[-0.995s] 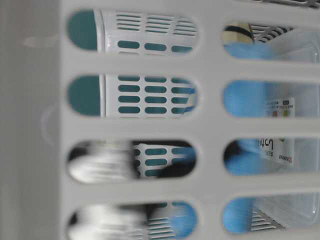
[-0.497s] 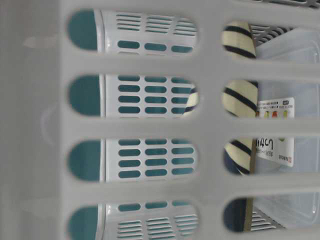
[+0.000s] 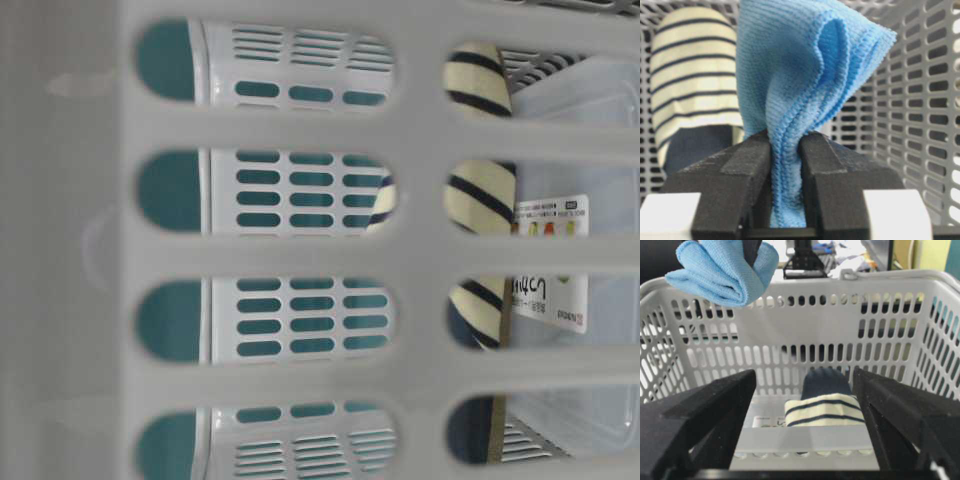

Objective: Pick up the blue cloth from the shopping basket with the left arm.
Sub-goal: 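Close the left gripper on the blue cloth and lift it, then hold the blue cloth raised above the basket with the left gripper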

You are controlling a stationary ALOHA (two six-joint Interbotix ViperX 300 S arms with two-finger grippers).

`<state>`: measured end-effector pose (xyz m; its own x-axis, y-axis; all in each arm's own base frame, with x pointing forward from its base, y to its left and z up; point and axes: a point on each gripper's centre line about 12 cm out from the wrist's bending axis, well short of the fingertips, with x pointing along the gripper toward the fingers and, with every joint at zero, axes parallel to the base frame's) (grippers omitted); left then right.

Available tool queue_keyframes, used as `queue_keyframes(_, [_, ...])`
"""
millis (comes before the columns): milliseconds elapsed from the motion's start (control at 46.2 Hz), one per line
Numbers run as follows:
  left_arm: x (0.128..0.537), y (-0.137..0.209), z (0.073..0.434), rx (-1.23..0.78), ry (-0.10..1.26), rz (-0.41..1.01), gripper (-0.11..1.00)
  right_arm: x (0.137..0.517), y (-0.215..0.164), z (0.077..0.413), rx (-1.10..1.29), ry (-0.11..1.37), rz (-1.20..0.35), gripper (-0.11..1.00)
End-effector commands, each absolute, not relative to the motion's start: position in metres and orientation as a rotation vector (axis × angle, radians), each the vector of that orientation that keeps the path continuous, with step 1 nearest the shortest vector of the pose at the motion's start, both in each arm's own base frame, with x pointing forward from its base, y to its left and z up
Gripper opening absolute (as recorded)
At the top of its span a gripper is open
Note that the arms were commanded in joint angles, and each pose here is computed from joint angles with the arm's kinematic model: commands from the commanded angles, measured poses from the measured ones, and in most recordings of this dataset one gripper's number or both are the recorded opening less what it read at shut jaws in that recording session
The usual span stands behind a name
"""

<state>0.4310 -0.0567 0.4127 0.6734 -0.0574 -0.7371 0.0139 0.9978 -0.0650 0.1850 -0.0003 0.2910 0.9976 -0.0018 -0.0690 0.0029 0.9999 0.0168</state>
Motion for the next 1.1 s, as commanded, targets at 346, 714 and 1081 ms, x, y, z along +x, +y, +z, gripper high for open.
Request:
queue_keyframes(346, [0.4239,-0.0554,0.4306,-0.057,0.784,-0.043,0.12,0.1861,-0.0006,0.2945,0.02,0.06,-0.004,0.76])
queue_keyframes(714, [0.4246,-0.0555,0.4291,-0.056,0.79,-0.042,0.12,0.186,-0.0006,0.2933,0.02,0.063,-0.004,0.76])
queue_keyframes(1081, [0.4245,-0.0555,0.4272,-0.057,0.796,-0.041,0.12,0.186,-0.0006,0.2926,0.02,0.064,-0.004,0.76])
